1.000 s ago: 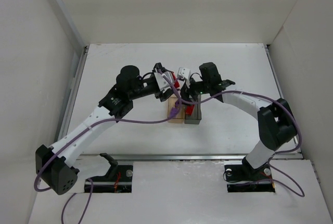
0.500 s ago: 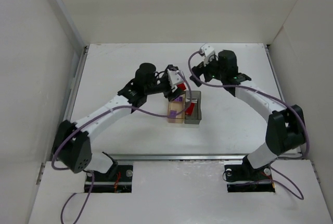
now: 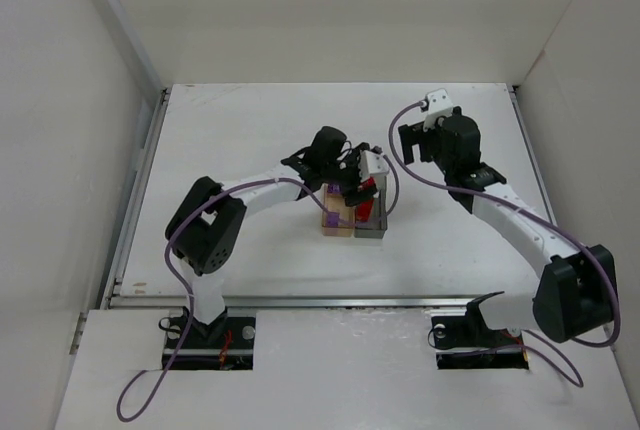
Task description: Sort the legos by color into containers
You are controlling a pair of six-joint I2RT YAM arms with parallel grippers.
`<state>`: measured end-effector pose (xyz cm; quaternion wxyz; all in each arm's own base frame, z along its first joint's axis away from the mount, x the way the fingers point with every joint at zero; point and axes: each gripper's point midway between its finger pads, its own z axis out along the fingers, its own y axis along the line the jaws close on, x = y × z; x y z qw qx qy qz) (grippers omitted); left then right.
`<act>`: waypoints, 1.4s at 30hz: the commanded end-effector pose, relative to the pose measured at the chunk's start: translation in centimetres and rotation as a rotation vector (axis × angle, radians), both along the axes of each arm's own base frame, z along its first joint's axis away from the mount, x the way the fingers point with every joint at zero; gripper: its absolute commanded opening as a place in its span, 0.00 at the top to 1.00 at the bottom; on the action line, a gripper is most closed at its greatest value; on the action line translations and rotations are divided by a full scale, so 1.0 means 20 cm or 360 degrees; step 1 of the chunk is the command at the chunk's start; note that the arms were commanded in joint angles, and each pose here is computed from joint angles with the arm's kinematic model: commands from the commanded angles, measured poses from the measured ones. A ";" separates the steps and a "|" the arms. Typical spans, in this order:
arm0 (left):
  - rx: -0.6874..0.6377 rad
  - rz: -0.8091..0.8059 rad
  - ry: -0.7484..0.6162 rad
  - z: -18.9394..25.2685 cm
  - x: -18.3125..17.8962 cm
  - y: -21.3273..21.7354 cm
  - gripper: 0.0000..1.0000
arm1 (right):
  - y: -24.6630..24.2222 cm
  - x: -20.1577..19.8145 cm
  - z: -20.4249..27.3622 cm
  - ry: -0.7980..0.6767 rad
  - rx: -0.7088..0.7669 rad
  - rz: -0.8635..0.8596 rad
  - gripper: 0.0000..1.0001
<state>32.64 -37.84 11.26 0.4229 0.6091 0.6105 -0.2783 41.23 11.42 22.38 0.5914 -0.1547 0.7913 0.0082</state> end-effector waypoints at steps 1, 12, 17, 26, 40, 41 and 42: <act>-0.0083 -0.0114 -0.0110 0.17 0.02 -0.09 0.27 | -0.07 0.00 0.12 -0.0119 0.0022 -0.0111 0.00; -0.0250 0.0011 -0.0238 0.45 0.02 0.00 0.00 | -0.17 0.02 0.25 -0.0207 0.0058 -0.0299 0.00; -0.0609 0.1085 -0.0202 0.77 0.46 0.47 0.00 | -0.50 0.07 0.28 -0.0266 0.0385 -0.0909 0.00; -0.0284 0.2628 -0.0125 0.55 0.61 1.81 0.00 | -0.79 0.28 0.38 -0.0344 0.0537 -0.1143 0.00; -0.0309 0.2785 -0.0197 0.45 0.26 2.07 0.00 | -0.86 0.41 0.46 -0.0434 0.0591 -0.1331 0.00; -0.0311 0.2792 -0.0179 0.43 0.25 2.07 0.00 | -0.86 0.41 0.46 -0.0434 0.0591 -0.1331 0.00; -0.0315 0.2779 -0.0172 0.43 0.26 2.06 0.00 | -0.86 0.41 0.46 -0.0434 0.0591 -0.1331 0.00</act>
